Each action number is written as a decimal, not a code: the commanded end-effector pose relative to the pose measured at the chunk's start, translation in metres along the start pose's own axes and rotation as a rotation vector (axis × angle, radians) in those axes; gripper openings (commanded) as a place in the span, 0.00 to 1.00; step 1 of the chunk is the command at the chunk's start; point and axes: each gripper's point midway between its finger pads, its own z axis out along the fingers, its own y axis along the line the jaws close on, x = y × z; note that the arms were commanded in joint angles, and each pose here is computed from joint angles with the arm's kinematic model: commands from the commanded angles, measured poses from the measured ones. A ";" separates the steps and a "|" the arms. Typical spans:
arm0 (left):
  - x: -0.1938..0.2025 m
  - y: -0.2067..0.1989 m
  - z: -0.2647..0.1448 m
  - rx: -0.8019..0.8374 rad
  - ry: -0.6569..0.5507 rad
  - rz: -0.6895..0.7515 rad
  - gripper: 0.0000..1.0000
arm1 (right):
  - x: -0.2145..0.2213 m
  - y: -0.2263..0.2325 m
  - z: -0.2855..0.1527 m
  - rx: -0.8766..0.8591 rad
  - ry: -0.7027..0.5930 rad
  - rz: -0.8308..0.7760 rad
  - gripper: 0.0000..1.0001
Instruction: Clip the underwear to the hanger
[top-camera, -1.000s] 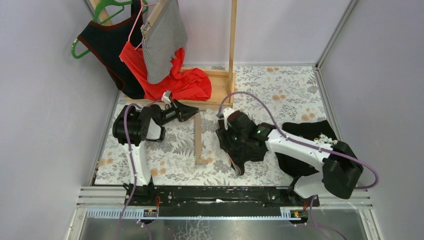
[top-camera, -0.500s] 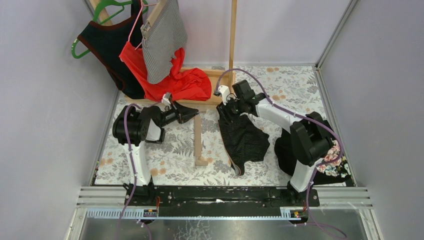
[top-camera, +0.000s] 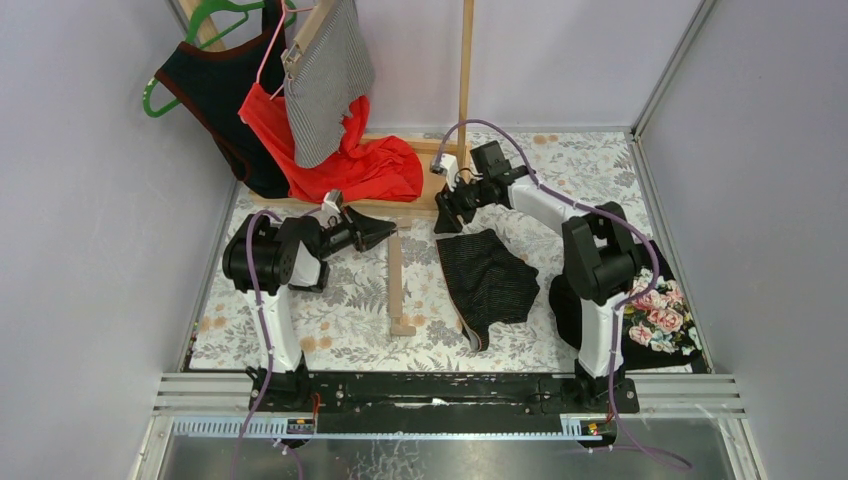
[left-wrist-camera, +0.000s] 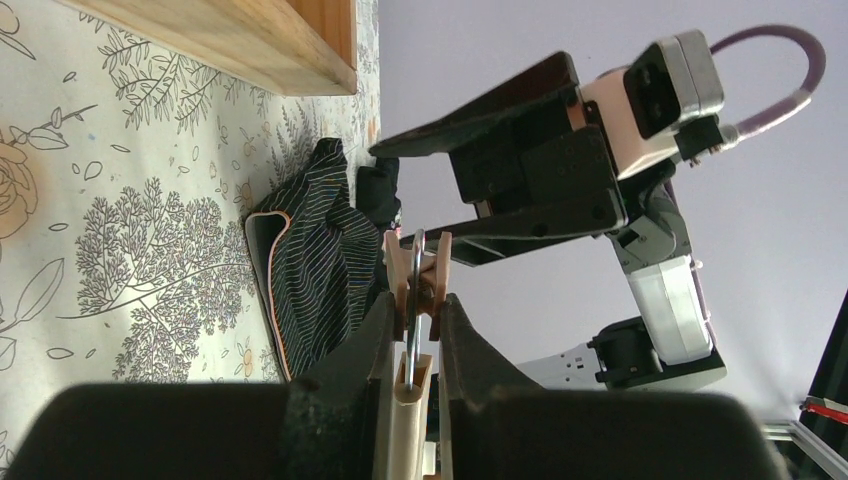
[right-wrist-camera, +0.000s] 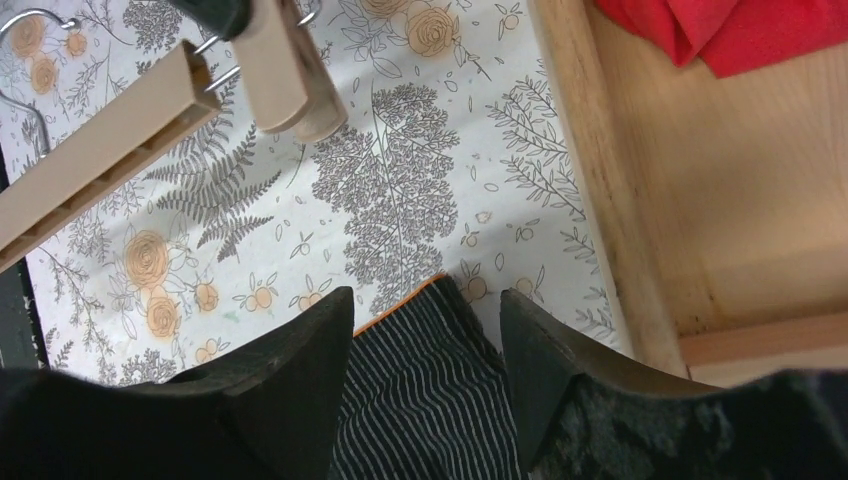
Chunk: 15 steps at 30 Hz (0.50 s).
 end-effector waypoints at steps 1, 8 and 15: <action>0.003 -0.016 0.000 0.054 -0.001 0.058 0.00 | -0.002 -0.004 0.008 -0.076 0.006 -0.017 0.62; 0.003 -0.013 0.001 0.048 0.000 0.055 0.00 | 0.009 -0.014 0.013 -0.066 0.025 -0.005 0.62; 0.004 -0.011 0.002 0.046 0.001 0.054 0.00 | 0.018 -0.022 0.019 -0.053 0.042 0.013 0.66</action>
